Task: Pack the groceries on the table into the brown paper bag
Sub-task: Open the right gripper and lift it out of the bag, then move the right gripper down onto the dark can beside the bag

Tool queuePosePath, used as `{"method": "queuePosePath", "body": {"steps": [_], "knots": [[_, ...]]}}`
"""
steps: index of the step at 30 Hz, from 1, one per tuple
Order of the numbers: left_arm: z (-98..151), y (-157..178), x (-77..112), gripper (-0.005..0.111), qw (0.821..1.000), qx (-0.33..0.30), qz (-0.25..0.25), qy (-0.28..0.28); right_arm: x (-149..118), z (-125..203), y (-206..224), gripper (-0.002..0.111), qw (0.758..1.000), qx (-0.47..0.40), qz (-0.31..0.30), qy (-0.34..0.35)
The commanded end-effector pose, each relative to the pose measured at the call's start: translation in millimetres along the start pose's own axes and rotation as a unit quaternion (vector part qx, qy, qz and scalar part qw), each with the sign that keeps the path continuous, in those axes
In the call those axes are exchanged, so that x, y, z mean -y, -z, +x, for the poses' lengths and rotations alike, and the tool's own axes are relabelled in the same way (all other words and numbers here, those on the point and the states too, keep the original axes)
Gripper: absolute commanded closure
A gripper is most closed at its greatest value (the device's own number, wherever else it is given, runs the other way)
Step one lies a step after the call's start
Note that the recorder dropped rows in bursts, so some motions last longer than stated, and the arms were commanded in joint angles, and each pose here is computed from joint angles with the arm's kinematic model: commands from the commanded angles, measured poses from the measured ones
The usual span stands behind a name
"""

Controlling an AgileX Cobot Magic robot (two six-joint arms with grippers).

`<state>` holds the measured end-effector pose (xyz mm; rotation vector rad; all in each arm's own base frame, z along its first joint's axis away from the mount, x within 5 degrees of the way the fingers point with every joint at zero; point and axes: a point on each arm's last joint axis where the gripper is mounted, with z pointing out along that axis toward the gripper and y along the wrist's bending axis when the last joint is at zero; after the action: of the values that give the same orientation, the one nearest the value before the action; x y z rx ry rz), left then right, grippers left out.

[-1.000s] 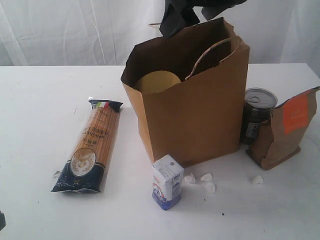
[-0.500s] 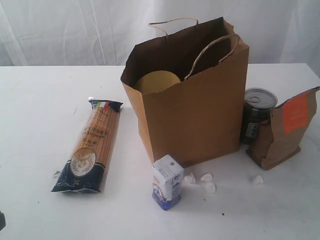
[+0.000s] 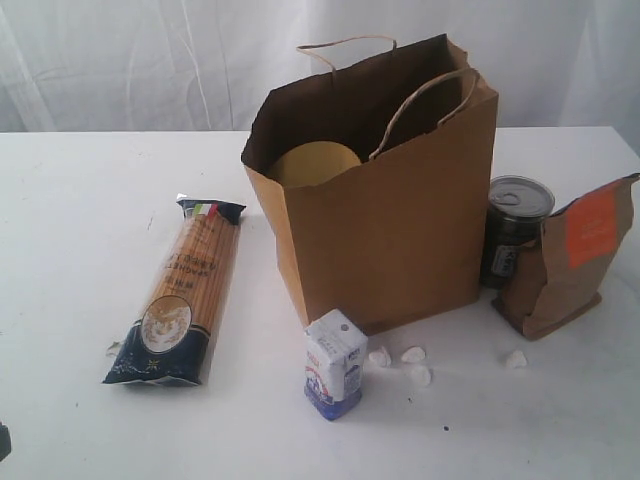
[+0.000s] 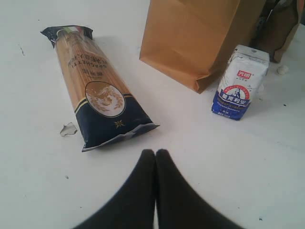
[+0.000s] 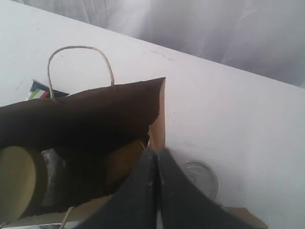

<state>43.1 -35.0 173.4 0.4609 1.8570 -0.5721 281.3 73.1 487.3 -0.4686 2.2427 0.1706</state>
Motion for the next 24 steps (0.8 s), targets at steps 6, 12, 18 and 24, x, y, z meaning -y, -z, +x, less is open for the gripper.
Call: {"method": "queuePosePath", "body": {"steps": [6,12,18,24], "knots": [[1,0,0.0,0.107,1.0,0.0,0.001,0.001,14,7,-34,0.108,0.998,-0.053,0.037,0.007],[1,0,0.0,0.107,1.0,0.0,0.001,0.001,26,39,-62,0.108,0.991,-0.124,0.045,-0.01],[1,0,0.0,0.107,1.0,0.0,0.001,0.001,45,71,-78,0.108,0.989,-0.13,0.064,-0.041],[1,0,0.0,0.107,1.0,0.0,0.001,0.001,58,92,-84,0.105,0.99,-0.111,0.077,-0.039]]}}
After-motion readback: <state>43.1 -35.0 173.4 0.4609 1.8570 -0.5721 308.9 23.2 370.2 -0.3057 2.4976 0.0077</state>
